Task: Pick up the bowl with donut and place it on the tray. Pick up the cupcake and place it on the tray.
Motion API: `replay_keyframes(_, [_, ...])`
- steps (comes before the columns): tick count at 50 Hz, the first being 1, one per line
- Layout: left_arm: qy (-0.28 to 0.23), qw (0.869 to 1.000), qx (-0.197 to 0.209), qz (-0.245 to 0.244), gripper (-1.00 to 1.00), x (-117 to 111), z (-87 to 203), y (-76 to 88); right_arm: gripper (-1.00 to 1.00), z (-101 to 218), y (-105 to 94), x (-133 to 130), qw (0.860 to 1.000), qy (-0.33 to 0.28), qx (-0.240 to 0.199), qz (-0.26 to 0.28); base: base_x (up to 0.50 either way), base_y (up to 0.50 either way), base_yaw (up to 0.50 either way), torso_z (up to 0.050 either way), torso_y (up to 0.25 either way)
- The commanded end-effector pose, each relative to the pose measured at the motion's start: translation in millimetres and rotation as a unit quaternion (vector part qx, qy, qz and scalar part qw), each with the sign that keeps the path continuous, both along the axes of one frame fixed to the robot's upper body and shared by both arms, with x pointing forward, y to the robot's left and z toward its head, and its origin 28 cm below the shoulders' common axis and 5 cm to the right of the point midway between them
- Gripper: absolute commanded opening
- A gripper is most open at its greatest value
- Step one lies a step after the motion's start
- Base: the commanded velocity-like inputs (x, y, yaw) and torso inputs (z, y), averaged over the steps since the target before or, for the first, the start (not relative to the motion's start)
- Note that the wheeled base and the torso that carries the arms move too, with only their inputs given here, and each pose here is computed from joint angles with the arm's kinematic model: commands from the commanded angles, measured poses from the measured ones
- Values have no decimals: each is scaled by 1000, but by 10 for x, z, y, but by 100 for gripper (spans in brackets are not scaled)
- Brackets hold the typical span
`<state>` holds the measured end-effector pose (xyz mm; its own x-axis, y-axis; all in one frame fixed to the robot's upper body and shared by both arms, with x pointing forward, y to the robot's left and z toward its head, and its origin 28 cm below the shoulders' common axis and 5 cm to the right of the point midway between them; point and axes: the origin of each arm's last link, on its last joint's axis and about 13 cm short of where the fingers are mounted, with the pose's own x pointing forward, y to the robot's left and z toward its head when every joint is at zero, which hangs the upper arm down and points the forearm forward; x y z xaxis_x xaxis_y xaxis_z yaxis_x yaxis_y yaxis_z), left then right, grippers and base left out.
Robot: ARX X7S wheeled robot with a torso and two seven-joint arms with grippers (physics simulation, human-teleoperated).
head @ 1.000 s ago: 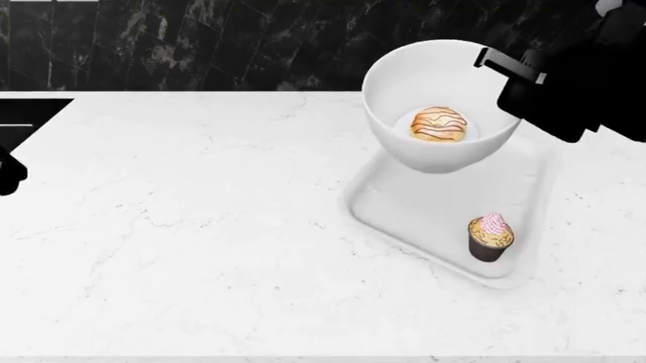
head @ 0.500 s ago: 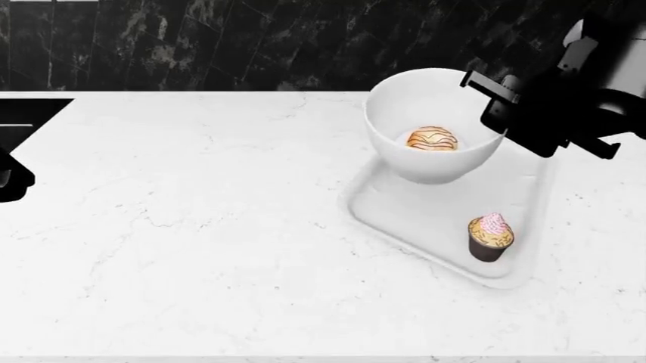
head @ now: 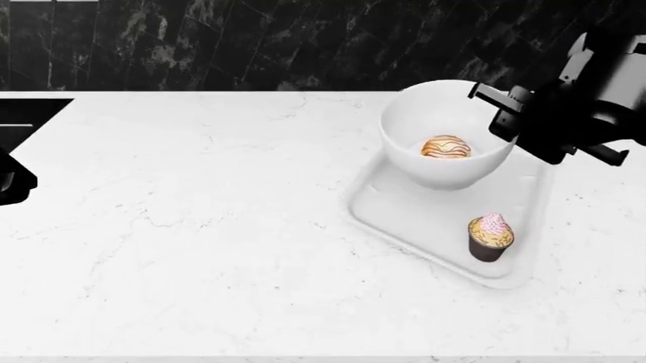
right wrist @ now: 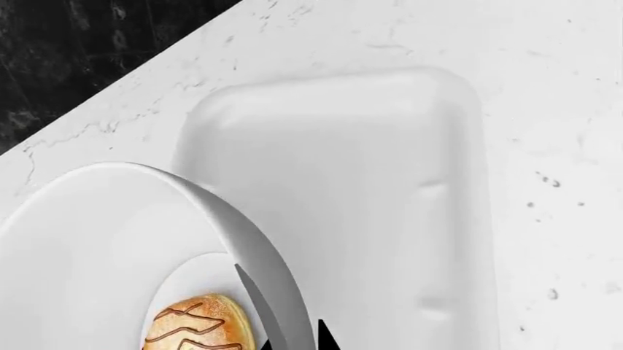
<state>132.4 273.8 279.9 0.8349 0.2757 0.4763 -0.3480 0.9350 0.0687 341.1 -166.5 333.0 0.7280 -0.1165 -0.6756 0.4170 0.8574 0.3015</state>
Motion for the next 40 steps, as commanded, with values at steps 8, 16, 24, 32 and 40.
replay_keyframes(8, [1,1000,-1,0,100,6,-18,23,-100,-115,-10,50,1000,0,6,4,0,0,0,0,0])
replay_keyframes(16, [2,1000,-1,0,100,7,-25,16,-100,-216,-43,80,1000,2,14,5,0,0,0,0,1])
replay_keyframes(24, [1,1000,-1,1,100,2,-20,14,-100,-258,-39,87,1000,4,13,7,0,0,0,1,0])
replay_keyframes(32, [1,1000,-1,2,100,-8,-15,9,-100,-325,-54,97,1000,7,14,9,0,0,0,0,1])
replay_keyframes(40, [2,1000,-1,2,100,-2,-21,18,-100,-395,-71,117,1000,11,14,11,0,0,0,0,0])
